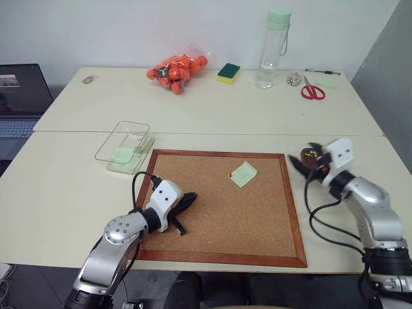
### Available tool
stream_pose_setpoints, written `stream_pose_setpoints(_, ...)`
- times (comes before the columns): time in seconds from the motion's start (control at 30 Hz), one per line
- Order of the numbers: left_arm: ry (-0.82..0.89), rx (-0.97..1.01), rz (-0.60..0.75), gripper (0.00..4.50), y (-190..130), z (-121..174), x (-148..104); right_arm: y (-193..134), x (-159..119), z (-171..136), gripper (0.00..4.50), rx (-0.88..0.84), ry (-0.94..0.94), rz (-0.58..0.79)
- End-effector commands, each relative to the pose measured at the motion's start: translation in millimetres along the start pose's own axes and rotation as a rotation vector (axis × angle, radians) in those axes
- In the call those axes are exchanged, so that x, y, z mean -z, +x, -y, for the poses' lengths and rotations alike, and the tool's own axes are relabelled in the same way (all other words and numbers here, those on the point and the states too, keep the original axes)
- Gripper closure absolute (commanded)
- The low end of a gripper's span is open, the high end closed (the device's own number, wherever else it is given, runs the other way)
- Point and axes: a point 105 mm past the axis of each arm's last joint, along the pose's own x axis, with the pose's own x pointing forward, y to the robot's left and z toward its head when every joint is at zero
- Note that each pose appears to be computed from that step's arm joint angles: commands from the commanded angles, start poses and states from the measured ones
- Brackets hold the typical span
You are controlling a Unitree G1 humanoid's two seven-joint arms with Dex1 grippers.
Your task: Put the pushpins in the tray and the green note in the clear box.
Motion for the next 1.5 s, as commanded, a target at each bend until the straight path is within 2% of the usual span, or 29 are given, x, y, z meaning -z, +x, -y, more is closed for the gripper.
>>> stream_pose_setpoints(0.03,-0.030,0.022,-0.052,4.50,0,5,13,18,-18,-46,0.61,-0.152,-0.020,0.072)
stream_pose_setpoints(0.27,-0.032,0.015,-0.053,4.50,0,4,14,40,-4,-80,0.61,-0.232,-0.030,0.047)
stream_pose_setpoints(0.57,-0.030,0.015,-0.050,4.50,1,4,13,58,4,-95,0.61,-0.240,-0.011,0.050)
stream_pose_setpoints(0.8,-0.028,0.016,-0.049,4.50,2,4,13,67,8,-97,1.92,-0.232,0.009,0.041)
stream_pose_setpoints(1.07,-0.027,0.015,-0.046,4.50,2,5,13,71,18,-87,3.73,-0.188,0.019,0.007)
stream_pose_setpoints(1.2,-0.027,0.016,-0.046,4.50,2,5,13,71,17,-86,4.46,-0.185,0.017,0.015)
stream_pose_setpoints(1.33,-0.025,0.015,-0.046,4.50,2,5,13,71,14,-82,4.49,-0.167,0.005,0.036)
stream_pose_setpoints(1.5,-0.025,0.015,-0.047,4.50,2,5,13,69,-5,-82,4.49,-0.191,-0.033,0.108)
